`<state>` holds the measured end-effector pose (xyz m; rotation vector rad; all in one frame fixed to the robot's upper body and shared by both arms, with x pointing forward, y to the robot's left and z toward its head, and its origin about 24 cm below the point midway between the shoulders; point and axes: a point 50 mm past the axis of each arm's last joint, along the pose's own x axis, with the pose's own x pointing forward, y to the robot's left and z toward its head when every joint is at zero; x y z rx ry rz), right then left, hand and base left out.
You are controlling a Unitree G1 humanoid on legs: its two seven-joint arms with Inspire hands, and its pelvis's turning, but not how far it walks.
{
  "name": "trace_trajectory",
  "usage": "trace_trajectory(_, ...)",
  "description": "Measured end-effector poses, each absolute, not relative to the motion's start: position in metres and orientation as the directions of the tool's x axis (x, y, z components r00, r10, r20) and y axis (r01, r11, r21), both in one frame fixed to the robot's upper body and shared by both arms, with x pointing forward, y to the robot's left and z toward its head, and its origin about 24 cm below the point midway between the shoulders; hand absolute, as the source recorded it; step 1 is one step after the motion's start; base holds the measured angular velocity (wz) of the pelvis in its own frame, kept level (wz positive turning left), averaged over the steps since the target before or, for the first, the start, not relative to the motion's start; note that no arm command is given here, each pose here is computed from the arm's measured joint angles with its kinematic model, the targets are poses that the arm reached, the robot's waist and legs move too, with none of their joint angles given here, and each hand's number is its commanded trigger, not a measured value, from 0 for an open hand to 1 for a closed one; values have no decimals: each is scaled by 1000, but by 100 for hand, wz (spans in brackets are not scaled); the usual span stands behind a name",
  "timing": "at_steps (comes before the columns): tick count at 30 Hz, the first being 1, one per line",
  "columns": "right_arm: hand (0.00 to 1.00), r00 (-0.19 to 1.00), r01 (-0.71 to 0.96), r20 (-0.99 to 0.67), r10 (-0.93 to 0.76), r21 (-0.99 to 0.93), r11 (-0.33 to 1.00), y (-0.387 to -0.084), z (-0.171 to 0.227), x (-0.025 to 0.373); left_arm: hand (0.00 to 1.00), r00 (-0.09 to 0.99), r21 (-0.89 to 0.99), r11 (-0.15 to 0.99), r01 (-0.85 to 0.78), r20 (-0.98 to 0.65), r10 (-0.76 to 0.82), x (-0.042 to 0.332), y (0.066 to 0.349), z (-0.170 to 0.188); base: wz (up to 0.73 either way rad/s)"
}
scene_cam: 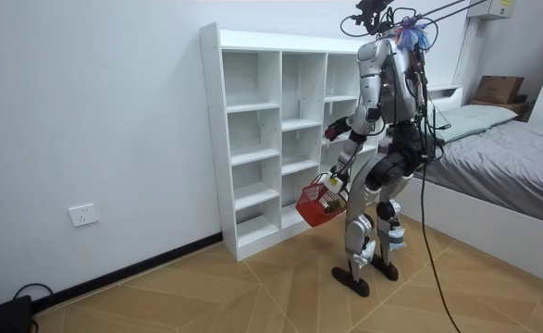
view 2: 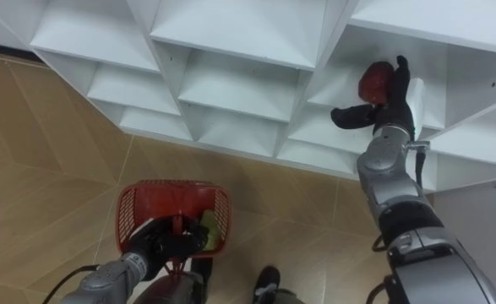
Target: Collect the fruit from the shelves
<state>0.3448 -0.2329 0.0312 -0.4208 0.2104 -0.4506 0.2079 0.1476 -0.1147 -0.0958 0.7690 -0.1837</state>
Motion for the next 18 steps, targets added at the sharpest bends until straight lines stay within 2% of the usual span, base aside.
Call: trace_trajectory(18, 0, 871, 419, -113, -477, -333, 845, -232, 37, 347, 100, 728, -179, 973, 143, -647, -226, 208, 141, -110, 5)
